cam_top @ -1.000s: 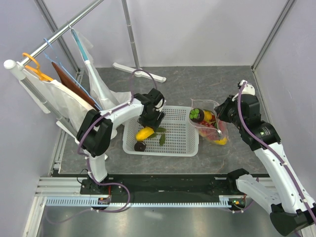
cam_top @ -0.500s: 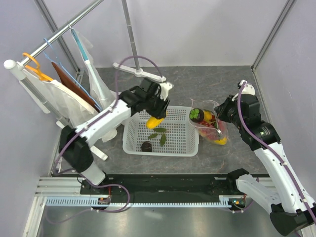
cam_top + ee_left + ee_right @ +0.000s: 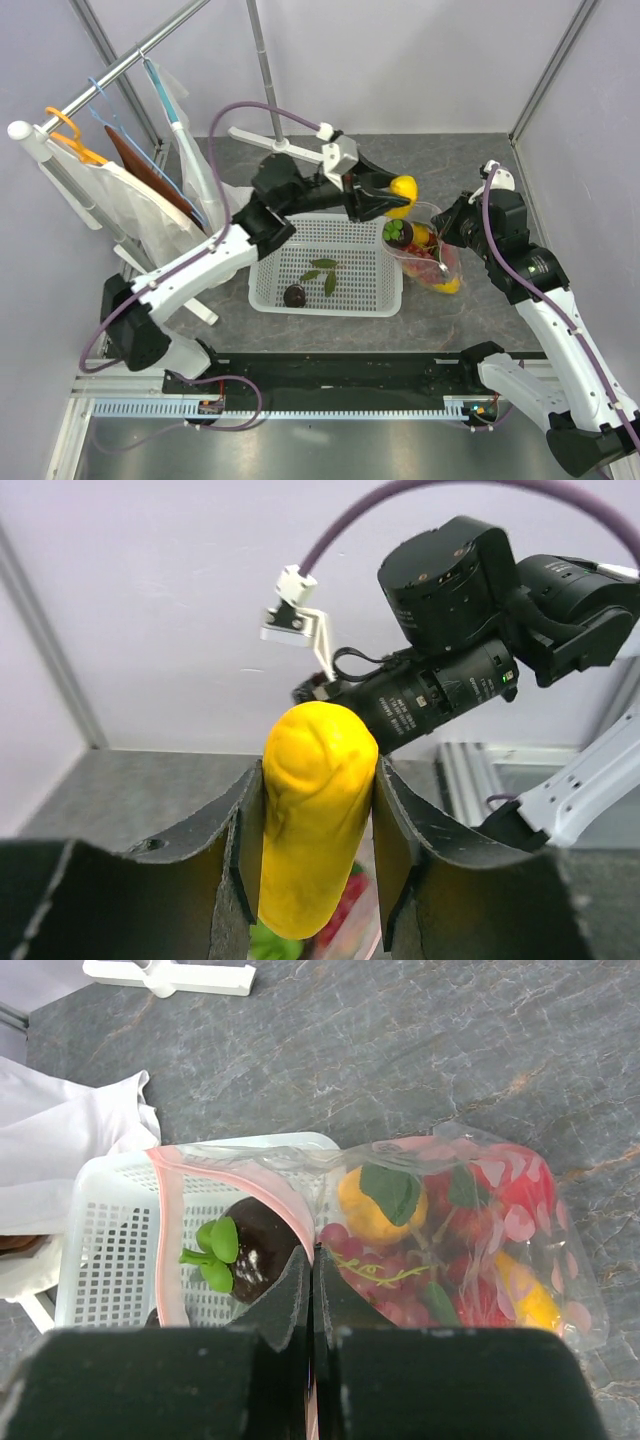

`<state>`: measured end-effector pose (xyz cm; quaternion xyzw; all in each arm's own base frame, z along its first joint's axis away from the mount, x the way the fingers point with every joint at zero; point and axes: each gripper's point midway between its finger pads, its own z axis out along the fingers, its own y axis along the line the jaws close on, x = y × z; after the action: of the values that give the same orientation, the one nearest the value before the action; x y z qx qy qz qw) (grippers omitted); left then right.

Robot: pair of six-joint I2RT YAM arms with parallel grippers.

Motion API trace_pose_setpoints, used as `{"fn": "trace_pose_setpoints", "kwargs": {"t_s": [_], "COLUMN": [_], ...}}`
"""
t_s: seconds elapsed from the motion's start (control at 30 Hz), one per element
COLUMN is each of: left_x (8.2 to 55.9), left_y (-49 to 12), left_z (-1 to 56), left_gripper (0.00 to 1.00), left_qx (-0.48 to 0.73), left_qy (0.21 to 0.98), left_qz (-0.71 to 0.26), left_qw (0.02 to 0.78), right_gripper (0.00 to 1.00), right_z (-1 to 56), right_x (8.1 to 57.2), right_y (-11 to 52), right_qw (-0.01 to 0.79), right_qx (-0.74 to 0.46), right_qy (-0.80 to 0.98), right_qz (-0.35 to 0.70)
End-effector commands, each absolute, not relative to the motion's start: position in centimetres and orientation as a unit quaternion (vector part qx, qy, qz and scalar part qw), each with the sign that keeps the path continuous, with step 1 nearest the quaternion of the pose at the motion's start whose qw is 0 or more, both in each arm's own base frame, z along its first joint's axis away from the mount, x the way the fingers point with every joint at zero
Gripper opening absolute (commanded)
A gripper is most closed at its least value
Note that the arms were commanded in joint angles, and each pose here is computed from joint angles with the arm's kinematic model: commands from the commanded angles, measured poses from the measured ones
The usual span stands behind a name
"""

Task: Place the food in the zip-top bag and seal the zipper
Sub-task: Pick up the fake fruit from the bin, then place the fake fruit in the zipper food storage bag.

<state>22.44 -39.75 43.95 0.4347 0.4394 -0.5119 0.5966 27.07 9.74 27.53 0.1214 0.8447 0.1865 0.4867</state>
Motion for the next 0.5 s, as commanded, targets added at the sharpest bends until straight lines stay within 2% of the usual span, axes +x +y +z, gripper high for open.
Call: {"fn": "trace_pose_setpoints", "kwargs": {"t_s": [0.0,0.17,0.47], "left_x": [21.6,25.0,29.0], "left_y": [-42.8,-45.1,-46.3], "left_z": [46.4,43.2,38.2], "left_gripper": [0.1,0.12,0.17], "left_qx": [0.364,0.2,0.054], "left_qy": [0.429,0.542,0.637], "left_qz": [-0.589,-0.622,-0.59], "left_qw": [0.58,0.529,0.493], "right_gripper": [0.0,0.0,0.0], "right_z": [30.7,31.5,31.9], "right_x": [27.6,27.8,28.3], "right_y": [10.1,9.9,9.4], "right_qw": [0.516,0.527,0.533], "right_qx": [0.126,0.132,0.147], "right_qy": [0.821,0.813,0.808], "right_qz": [0.21,0.211,0.202]}}
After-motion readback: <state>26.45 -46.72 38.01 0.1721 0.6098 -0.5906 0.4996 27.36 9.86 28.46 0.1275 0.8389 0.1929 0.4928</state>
